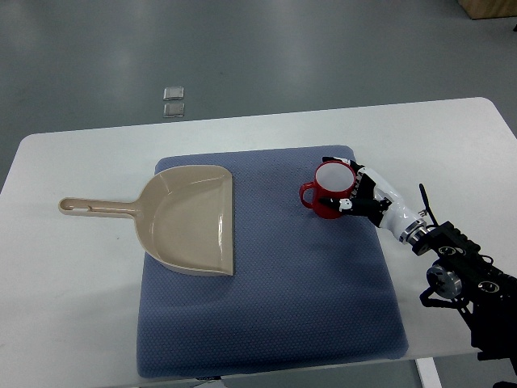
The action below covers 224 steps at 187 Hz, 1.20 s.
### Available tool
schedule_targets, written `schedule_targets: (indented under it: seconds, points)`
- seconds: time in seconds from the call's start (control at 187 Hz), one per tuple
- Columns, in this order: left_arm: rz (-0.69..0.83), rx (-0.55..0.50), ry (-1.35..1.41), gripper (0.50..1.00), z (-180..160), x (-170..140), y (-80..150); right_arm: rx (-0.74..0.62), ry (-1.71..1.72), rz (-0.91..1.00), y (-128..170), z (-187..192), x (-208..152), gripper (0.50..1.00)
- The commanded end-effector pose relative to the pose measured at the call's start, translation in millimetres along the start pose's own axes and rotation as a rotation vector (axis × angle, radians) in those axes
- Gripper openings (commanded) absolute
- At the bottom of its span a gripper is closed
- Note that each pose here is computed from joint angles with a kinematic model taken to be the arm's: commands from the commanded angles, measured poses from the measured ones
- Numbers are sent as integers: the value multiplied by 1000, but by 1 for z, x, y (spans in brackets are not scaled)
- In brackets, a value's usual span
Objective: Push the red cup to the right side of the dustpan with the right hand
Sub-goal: 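Lower the right hand against the red mug and cup its side, then push the red mug with the right hand toward the dustpan's edge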
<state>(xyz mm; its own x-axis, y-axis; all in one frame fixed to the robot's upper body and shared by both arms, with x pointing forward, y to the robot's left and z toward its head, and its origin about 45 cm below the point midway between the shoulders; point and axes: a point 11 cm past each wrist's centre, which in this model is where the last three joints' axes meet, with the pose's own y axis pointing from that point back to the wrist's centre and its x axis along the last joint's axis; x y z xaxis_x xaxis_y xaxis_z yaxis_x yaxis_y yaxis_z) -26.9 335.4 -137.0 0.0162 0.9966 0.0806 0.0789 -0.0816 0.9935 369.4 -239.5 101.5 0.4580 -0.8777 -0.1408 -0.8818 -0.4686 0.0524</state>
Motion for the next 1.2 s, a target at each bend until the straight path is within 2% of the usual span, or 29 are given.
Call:
schedule_targets:
  seconds: [0.0, 0.626, 1.193]
  points:
    - [0, 0, 0, 1000, 0, 0, 0, 3, -8, -7, -3, 1, -6, 930]
    - [0, 0, 0, 1000, 0, 0, 0, 20, -67, -36, -15, 8, -35, 928]
    - [0, 0, 0, 1000, 0, 0, 0, 19, -69, -29, -15, 10, -37, 928]
